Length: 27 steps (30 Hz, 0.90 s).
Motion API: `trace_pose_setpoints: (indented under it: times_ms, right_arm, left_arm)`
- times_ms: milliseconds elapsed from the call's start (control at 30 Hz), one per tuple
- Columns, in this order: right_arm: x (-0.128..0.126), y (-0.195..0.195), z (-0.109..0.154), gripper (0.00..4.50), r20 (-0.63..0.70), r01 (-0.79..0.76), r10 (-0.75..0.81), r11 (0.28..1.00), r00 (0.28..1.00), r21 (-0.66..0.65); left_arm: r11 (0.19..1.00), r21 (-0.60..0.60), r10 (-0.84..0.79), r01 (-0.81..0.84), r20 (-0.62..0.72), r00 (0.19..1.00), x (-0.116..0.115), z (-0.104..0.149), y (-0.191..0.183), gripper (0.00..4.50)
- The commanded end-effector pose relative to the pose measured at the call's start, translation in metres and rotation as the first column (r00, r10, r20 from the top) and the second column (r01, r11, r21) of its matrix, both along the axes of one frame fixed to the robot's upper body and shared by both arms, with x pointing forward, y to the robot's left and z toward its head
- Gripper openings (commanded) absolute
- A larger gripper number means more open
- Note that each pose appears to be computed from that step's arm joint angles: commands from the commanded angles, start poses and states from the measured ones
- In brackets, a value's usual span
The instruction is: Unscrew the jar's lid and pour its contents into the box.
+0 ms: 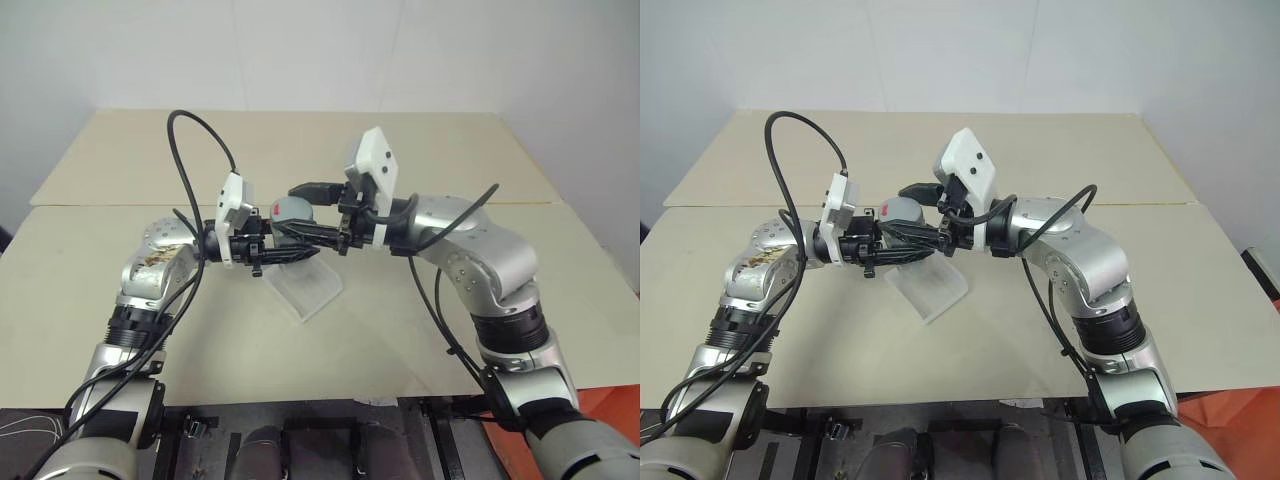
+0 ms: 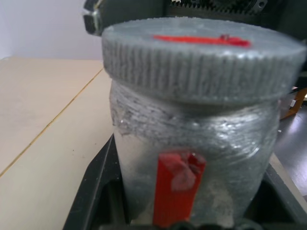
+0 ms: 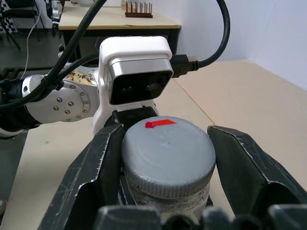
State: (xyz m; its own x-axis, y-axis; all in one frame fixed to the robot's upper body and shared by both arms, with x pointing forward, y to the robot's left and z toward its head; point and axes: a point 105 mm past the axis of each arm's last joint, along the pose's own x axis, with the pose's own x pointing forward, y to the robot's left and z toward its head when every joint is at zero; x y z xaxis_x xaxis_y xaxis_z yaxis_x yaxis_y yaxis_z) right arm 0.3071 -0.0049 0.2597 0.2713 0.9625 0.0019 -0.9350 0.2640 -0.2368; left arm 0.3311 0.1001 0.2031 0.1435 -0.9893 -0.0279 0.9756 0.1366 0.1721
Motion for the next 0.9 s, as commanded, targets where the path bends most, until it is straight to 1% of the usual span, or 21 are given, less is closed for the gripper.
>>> trace_pose_setpoints:
  times_ms: [33,133,200,233,333,400,467,567,633,667,733,767,900]
  right_arm:
    - [-0.008,0.002,0.013,2.74,0.034,-0.097,0.096,0.994,0.995,0.041]
    - [-0.019,-0.004,0.009,2.74,0.040,-0.292,0.291,0.956,0.956,0.022]
    - [-0.029,-0.010,0.001,2.74,0.059,-0.439,0.441,0.897,0.896,-0.041]
    - [-0.034,-0.013,-0.001,2.74,0.067,-0.512,0.515,0.857,0.854,-0.065]
    - [-0.036,-0.016,-0.002,2.74,0.093,-0.612,0.624,0.780,0.776,-0.127]
    - [-0.030,-0.014,-0.002,2.74,0.109,-0.633,0.653,0.756,0.750,-0.167]
    - [-0.022,-0.010,-0.001,2.74,0.125,-0.629,0.656,0.752,0.744,-0.199]
    - [-0.013,-0.006,0.003,2.74,0.149,-0.610,0.639,0.767,0.754,-0.201]
    - [-0.009,-0.005,0.006,3.45,0.167,-0.578,0.607,0.793,0.777,-0.190]
    - [-0.007,-0.006,0.008,3.63,0.173,-0.558,0.585,0.809,0.792,-0.183]
    - [-0.004,-0.012,0.012,4.29,0.192,-0.516,0.540,0.841,0.819,-0.163]
    - [-0.004,-0.017,0.014,4.46,0.201,-0.496,0.517,0.855,0.832,-0.150]
    - [-0.012,-0.039,0.022,4.46,0.229,-0.401,0.410,0.912,0.883,-0.085]
  left_arm:
    - [0.998,-0.007,-0.060,0.061,0.077,0.995,-0.010,0.017,-0.003,1.94]
    - [0.991,-0.005,-0.136,0.137,0.080,0.988,-0.019,0.022,-0.005,1.94]
    - [0.979,-0.007,-0.203,0.205,0.085,0.975,-0.027,0.029,-0.006,1.94]
    - [0.971,-0.004,-0.239,0.240,0.082,0.968,-0.031,0.033,-0.007,1.94]
    - [0.952,0.015,-0.307,0.307,0.087,0.948,-0.042,0.037,-0.010,1.94]
    - [0.939,0.019,-0.343,0.342,0.083,0.936,-0.048,0.038,-0.012,1.94]
    - [0.933,0.018,-0.361,0.360,0.074,0.930,-0.054,0.038,-0.014,1.94]
    - [0.943,0.016,-0.334,0.334,0.058,0.941,-0.052,0.033,-0.013,1.94]
    - [0.953,0.015,-0.304,0.304,0.046,0.952,-0.048,0.029,-0.010,1.94]
    - [0.958,0.013,-0.287,0.286,0.038,0.957,-0.046,0.028,-0.008,1.94]
    - [0.968,0.010,-0.250,0.250,0.032,0.968,-0.042,0.027,-0.004,1.94]
    - [0.974,0.005,-0.228,0.228,0.026,0.973,-0.039,0.026,-0.002,1.94]
    - [0.992,0.002,-0.124,0.124,0.005,0.992,-0.026,0.019,0.008,1.94]
